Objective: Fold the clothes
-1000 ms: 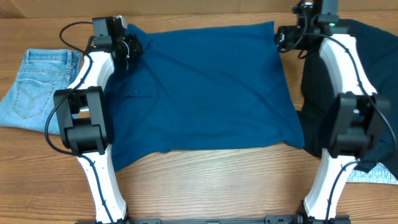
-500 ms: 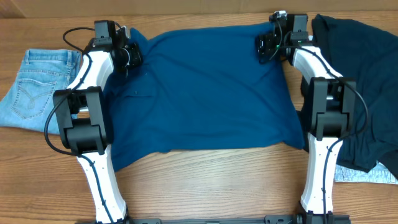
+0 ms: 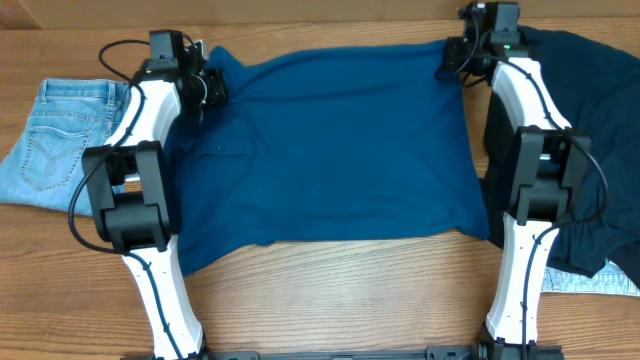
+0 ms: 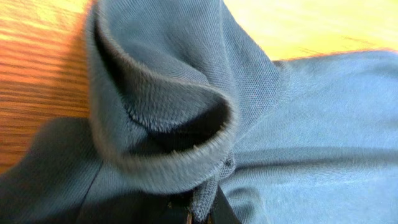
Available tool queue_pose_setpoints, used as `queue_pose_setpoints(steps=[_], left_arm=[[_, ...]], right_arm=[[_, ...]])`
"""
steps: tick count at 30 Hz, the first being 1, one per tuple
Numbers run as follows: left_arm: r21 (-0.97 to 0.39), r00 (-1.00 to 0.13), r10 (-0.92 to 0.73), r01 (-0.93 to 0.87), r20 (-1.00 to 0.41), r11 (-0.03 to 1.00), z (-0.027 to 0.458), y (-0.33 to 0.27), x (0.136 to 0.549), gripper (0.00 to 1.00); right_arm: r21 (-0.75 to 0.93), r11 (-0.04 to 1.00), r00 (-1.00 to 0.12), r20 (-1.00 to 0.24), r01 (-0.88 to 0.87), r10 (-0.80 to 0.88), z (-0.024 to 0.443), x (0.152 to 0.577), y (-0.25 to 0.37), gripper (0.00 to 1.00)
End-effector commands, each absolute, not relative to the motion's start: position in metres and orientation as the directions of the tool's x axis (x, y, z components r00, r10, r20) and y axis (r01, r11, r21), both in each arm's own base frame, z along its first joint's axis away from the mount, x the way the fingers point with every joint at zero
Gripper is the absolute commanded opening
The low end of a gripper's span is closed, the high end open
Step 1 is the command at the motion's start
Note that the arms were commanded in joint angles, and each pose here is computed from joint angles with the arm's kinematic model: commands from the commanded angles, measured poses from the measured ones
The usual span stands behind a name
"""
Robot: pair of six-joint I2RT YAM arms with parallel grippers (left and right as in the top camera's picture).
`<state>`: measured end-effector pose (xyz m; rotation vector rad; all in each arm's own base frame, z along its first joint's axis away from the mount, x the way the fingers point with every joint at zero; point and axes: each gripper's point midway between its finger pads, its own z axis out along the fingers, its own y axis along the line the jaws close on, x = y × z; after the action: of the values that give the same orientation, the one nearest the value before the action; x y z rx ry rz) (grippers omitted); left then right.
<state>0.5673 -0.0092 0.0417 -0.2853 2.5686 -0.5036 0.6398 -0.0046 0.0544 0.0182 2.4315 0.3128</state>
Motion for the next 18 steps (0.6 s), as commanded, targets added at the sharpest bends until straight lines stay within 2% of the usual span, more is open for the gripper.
queue_pose_setpoints(steps=[1,4,7,10,18], left_arm=[[-0.376,-0.752,-0.290,-0.061,-0.592,0.925,0.134,0.017,0.578,0.04],[-0.373,-0.718,-0.300,-0.060,-0.628,0.926,0.168,0.027,0.572,0.04],[-0.374,-0.687,-0.306,-0.054,-0.659,0.926,0.200,0.033,0.563,0.04],[-0.371,-0.668,-0.312,-0.057,-0.676,0.927,0.223,0.038,0.553,0.04],[-0.381,-0.742,-0.329,-0.107,-0.585,0.918,0.209,0.037,0.528,0.04]], right_arm=[[0.213,0.976,-0.702,-0.702,-0.048,0.119,0.131,0.643,-0.028,0.04],[0.220,0.975,-0.732,-0.670,-0.038,0.123,0.136,0.630,-0.026,0.04],[0.232,0.972,-0.770,-0.625,-0.027,0.128,0.134,0.616,-0.024,0.11],[0.247,0.969,-0.823,-0.552,-0.008,0.134,0.126,0.597,-0.021,0.11],[0.282,0.959,-0.910,-0.390,0.030,0.144,0.122,0.550,-0.013,0.12]])
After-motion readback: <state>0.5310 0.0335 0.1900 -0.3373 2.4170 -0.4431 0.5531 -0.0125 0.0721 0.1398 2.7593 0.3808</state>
